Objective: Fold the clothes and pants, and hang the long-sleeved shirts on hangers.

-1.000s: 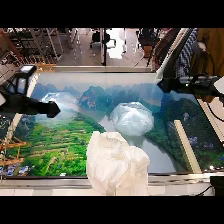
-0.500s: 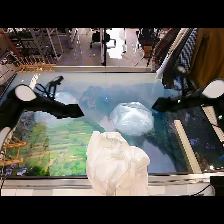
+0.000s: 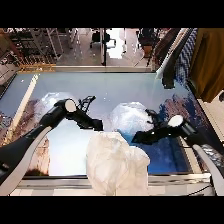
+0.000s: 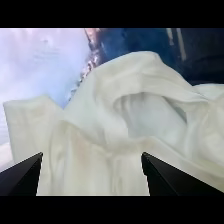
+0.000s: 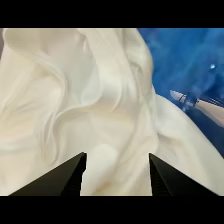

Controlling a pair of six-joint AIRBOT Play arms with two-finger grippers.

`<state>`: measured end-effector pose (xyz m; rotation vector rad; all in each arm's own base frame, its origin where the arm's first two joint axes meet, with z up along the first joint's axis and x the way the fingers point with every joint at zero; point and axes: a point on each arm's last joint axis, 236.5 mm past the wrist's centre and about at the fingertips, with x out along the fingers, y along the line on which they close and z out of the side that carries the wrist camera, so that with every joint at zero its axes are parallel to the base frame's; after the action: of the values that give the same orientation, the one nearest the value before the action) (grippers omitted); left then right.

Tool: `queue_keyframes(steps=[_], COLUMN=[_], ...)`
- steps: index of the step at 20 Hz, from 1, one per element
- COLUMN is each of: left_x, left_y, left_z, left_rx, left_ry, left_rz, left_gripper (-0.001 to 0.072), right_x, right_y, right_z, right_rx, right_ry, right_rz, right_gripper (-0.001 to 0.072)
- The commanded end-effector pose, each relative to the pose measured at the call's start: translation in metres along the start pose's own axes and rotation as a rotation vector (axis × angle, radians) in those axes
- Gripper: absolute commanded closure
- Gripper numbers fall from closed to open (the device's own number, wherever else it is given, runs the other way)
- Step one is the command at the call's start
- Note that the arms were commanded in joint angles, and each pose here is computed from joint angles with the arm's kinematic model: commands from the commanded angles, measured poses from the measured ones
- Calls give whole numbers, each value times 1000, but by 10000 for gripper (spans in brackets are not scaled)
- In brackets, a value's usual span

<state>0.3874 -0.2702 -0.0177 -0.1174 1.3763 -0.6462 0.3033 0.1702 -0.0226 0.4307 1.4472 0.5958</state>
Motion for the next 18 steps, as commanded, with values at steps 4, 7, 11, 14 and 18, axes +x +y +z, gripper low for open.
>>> queue_keyframes(steps=[4,7,11,14,18], left_x=[56,73,59,-18,-217], left_y=[2,4,10,7,-13], left_z=[-26,-31,-11,55,147], left_rx=[-28,-65,-27,25,99], left_ry=[136,161,115,-69,-536], left_rz=[-7,1,-5,-16,-53], left_gripper=[21,179,694,696,696], right_x=[76,78,43,-10,-126], right_y=[-15,-18,10,60,161], right_z=[-5,3,56,128,208], right_rx=[7,-5,-122,-238,-455], right_ry=[47,41,-64,-276,-644], right_rz=[-48,-61,-78,-58,-18], right_gripper=[238,499,697,698,698])
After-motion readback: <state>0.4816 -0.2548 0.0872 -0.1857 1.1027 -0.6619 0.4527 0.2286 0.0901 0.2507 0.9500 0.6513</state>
